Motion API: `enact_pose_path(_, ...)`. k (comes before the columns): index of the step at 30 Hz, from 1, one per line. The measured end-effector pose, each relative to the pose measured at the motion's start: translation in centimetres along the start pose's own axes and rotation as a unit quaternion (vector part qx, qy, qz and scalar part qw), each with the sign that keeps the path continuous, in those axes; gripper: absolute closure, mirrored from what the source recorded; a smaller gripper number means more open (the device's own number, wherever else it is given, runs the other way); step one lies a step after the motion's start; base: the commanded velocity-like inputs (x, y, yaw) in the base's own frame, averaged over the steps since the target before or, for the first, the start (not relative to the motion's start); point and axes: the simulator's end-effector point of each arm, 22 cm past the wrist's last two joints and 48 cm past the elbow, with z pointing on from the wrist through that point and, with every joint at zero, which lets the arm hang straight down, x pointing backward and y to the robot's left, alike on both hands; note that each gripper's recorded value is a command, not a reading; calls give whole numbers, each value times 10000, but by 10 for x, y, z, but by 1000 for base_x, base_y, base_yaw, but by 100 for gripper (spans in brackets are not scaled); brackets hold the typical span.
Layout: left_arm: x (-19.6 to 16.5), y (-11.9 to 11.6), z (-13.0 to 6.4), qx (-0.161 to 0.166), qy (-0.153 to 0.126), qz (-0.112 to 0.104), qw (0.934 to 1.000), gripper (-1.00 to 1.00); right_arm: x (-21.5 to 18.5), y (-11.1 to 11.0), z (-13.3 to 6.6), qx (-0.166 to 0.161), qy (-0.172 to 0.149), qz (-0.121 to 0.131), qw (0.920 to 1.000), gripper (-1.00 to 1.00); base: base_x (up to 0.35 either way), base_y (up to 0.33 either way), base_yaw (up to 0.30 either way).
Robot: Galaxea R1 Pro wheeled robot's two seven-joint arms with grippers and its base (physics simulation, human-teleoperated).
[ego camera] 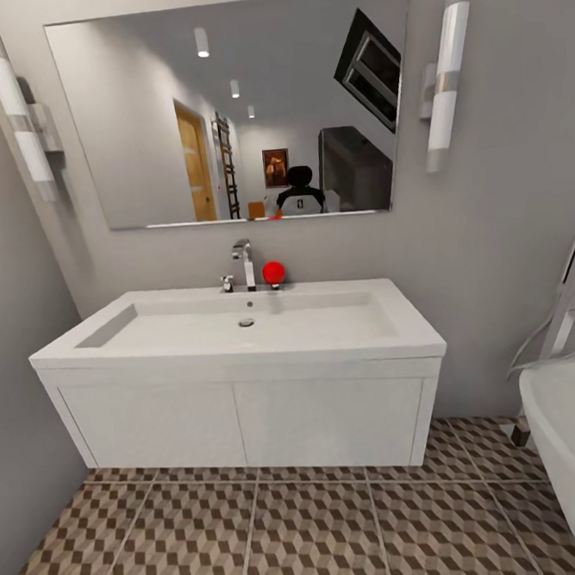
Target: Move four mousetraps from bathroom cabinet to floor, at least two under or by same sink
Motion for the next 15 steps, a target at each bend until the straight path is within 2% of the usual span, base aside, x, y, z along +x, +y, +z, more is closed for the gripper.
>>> enact_pose_path(3,6,-24,4,168,98,54,9998,100,-17,-7,0,108,5,4,9999,100,0,0,0)
enact_pose_path(6,4,-37,7,192,140,101,9997,100,-25,-12,1,180,93,19,9998,100,0,0,0)
enact_pose_path(9,-13,-50,7,110,38,154,9998,100,-43,-16,-1,239,0,46,9997,100,0,0,0)
enact_pose_path(15,-38,-76,4,75,-63,306,9995,100,-55,-15,5,282,-132,61,9995,100,0,0,0)
